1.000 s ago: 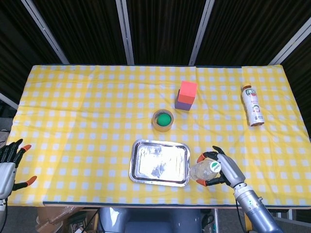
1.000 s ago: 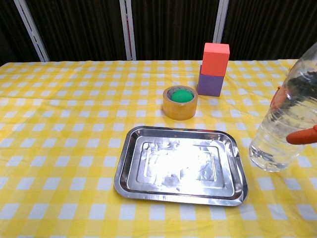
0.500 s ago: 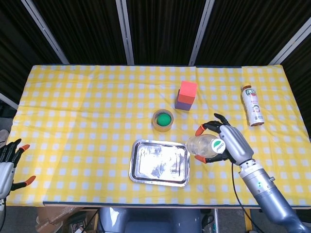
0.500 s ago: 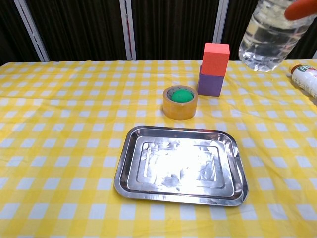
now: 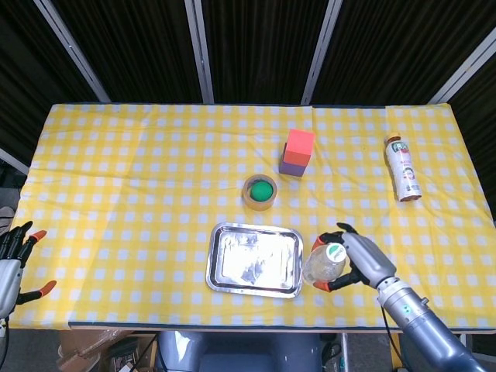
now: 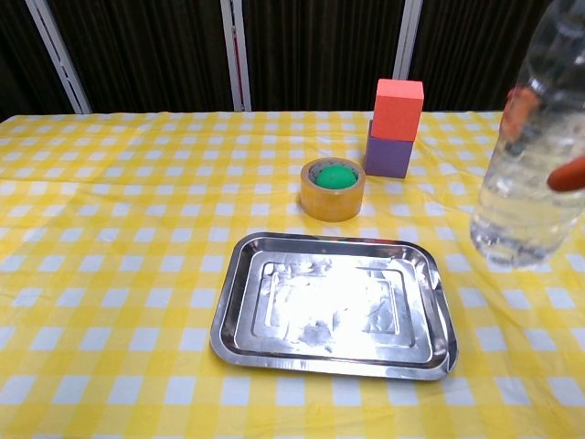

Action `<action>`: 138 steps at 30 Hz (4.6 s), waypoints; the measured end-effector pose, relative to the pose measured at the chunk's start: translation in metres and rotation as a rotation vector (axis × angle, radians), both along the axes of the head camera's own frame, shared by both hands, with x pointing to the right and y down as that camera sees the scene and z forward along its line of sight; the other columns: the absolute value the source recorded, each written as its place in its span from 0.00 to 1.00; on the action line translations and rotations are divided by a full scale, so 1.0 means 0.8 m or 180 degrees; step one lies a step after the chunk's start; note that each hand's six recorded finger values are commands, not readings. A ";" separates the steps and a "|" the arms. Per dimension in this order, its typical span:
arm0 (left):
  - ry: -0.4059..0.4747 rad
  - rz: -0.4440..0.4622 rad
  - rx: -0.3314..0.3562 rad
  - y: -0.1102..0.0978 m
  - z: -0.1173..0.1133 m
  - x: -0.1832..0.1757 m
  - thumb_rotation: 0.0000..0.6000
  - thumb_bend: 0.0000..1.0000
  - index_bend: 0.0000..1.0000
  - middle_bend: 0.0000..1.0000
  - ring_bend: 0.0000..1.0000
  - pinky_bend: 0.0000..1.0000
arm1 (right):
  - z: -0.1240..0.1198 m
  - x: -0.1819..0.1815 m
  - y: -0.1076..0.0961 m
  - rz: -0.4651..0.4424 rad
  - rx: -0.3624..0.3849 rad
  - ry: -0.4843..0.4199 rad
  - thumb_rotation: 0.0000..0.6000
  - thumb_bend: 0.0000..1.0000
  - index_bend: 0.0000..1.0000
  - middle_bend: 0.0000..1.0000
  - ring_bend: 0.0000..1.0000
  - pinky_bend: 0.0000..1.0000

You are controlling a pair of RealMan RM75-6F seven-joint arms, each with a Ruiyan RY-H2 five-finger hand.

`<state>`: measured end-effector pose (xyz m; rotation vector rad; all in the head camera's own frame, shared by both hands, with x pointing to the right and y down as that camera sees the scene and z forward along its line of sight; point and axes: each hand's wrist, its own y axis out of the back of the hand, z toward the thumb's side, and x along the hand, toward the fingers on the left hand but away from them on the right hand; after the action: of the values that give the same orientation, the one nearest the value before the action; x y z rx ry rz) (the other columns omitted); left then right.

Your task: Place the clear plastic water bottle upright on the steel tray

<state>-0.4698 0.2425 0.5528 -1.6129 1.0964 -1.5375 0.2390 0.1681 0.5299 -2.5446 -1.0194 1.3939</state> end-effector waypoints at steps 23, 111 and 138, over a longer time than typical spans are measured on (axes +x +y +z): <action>0.0023 -0.0037 0.0013 -0.001 -0.003 -0.004 1.00 0.15 0.15 0.01 0.00 0.00 | -0.059 0.001 -0.073 -0.0318 0.0596 0.0350 1.00 0.63 0.85 0.65 0.34 0.00; -0.0010 0.0013 -0.0088 -0.001 0.010 -0.001 1.00 0.15 0.15 0.01 0.00 0.00 | 0.167 -0.110 0.072 0.0165 0.0268 -0.0179 1.00 0.22 0.37 0.51 0.26 0.00; -0.0041 0.0031 -0.0133 0.001 0.014 0.002 1.00 0.15 0.15 0.01 0.00 0.00 | 0.135 -0.004 0.060 0.0011 -0.0022 0.0231 1.00 0.18 0.05 0.24 0.06 0.00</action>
<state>-0.4686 0.2433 0.5643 -1.6316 1.0545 -1.5717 0.2356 0.2165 0.6379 -2.4782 -1.0094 1.4815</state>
